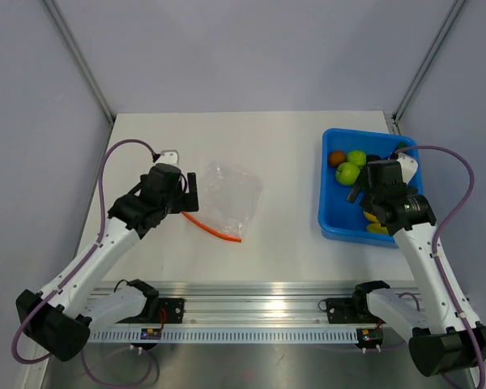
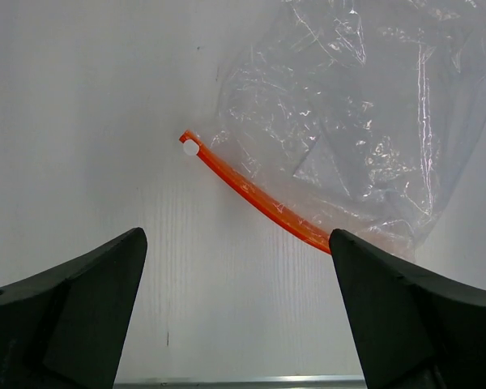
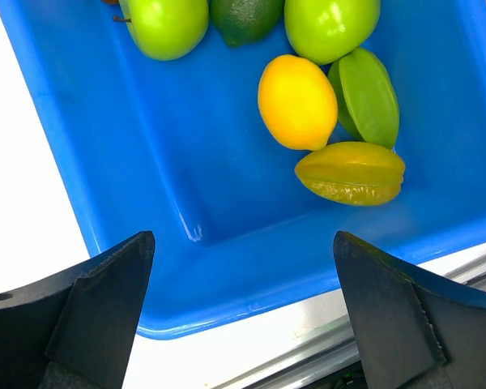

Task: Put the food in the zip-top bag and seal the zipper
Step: Pick up the zipper food storage bag at the center of the board.

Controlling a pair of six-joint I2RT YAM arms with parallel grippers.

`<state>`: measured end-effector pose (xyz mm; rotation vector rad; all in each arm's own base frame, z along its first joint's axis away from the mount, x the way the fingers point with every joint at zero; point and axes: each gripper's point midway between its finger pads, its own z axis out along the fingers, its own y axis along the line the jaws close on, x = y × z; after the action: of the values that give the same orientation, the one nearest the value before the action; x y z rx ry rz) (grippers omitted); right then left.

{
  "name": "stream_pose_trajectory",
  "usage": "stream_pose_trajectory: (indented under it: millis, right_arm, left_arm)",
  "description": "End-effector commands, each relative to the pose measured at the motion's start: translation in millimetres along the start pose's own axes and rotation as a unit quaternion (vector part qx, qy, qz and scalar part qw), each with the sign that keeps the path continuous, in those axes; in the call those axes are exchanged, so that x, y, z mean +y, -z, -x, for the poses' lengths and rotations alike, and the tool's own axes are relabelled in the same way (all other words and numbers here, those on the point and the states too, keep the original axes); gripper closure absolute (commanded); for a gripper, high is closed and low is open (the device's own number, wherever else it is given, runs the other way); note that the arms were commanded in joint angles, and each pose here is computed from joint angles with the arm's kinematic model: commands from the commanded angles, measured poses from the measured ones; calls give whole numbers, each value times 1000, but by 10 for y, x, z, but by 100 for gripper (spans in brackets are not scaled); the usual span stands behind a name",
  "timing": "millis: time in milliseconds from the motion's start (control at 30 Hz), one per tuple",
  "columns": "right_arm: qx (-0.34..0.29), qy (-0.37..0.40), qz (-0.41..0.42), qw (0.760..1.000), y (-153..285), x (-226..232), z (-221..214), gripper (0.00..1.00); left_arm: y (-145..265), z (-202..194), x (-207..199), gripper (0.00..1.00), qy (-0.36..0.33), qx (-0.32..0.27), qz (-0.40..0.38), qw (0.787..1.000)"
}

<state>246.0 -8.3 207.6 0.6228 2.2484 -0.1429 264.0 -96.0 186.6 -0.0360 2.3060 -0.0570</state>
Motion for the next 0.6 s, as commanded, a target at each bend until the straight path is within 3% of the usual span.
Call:
stream_pose_trajectory:
  millis: [0, 333, 567]
  right_arm:
    - [-27, -8, -9, 1000, 25, -63, 89, 0]
    - [-36, -13, -53, 998, -23, -210, 84, 1]
    - [-27, 20, 50, 998, 29, 152, 124, 1]
  left_arm:
    - [36, 47, -49, 1, 16, -13, -15, 1000]
    - [-51, -204, -127, 2, 11, 35, -33, 999]
    - [-36, -338, -278, 2, 43, 54, -80, 994]
